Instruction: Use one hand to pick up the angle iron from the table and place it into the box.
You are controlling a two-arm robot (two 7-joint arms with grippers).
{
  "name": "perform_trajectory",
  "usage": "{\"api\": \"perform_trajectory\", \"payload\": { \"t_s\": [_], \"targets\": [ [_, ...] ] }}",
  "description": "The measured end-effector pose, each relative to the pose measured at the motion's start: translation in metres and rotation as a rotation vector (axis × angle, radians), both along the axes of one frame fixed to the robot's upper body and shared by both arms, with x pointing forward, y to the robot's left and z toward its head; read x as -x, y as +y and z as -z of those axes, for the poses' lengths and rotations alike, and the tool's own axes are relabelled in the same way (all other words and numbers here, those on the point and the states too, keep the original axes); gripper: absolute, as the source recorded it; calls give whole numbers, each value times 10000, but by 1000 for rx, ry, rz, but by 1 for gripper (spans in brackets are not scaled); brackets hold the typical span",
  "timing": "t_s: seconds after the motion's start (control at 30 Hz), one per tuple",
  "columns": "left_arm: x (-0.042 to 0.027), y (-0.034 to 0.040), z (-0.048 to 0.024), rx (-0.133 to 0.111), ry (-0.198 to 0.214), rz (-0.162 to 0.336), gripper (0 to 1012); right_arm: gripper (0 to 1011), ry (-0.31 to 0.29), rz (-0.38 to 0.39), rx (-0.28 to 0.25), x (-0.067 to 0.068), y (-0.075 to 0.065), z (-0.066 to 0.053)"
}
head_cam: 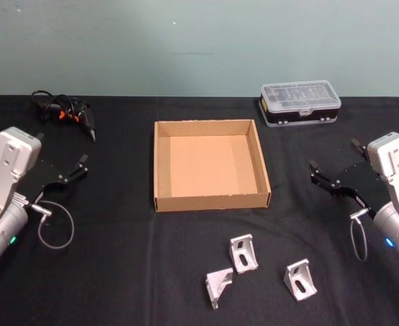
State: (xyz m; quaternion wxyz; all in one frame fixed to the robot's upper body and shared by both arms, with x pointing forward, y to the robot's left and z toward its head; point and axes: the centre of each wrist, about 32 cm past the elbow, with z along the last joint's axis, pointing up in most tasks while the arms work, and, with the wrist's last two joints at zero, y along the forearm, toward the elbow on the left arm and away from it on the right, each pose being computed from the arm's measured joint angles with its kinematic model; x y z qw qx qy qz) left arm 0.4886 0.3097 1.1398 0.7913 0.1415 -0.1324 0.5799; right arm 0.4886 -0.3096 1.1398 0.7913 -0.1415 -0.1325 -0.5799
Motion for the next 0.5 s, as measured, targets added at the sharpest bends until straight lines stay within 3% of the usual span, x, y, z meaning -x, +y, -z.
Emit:
{"api": "perform_trajectory", "payload": {
  "t_s": [0.5],
  "targets": [
    [0,0,0,0,0,0,1000,1002,0,0,0,0,0,0]
  ]
}}
